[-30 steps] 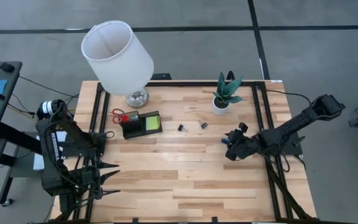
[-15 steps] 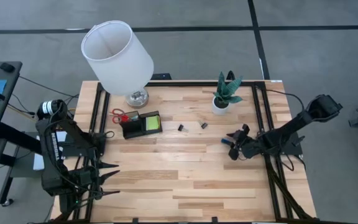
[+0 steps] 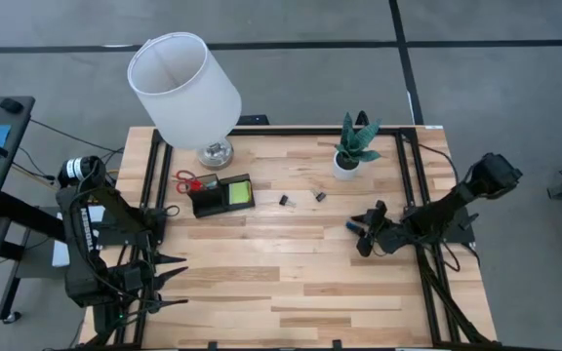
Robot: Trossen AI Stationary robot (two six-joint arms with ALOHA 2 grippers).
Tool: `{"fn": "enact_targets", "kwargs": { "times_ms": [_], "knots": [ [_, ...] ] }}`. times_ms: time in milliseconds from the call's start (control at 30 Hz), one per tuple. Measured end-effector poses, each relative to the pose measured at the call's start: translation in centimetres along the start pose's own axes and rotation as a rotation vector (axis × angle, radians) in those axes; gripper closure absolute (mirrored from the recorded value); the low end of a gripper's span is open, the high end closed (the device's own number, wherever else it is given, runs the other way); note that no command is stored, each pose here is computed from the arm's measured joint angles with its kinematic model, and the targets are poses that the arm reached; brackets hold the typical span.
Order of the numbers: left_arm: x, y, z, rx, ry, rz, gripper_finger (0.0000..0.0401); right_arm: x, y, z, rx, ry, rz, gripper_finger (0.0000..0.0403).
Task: Pick and place office supplies into organizer
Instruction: Put the blue eraser into the black desk organizer
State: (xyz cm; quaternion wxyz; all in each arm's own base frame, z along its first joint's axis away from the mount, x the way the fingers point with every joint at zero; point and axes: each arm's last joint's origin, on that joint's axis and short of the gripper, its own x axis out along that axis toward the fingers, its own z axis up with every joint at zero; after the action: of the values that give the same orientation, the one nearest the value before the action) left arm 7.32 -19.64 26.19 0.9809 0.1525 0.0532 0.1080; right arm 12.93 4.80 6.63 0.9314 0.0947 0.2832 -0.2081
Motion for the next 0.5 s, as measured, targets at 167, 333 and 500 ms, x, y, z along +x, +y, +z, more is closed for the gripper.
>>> {"fn": "enact_targets", "kwargs": {
  "times_ms": [167, 333, 500],
  "knots": [
    [0.0, 0.0, 0.0, 0.000, -0.001, 0.000, 0.0328, 0.3, 0.5, -0.3, -0.010, -0.019, -0.003, 0.0248],
    [0.0, 0.0, 0.0, 0.013, -0.001, 0.001, 0.0328, 1.0, 1.2, -0.5, -0.012, -0.056, -0.042, 0.0248],
    [0.0, 0.0, -0.1, 0.009, 0.016, -0.003, 0.0328, 2.0, 1.9, -1.0, 0.036, -0.097, -0.099, 0.0257]
  ]
}}
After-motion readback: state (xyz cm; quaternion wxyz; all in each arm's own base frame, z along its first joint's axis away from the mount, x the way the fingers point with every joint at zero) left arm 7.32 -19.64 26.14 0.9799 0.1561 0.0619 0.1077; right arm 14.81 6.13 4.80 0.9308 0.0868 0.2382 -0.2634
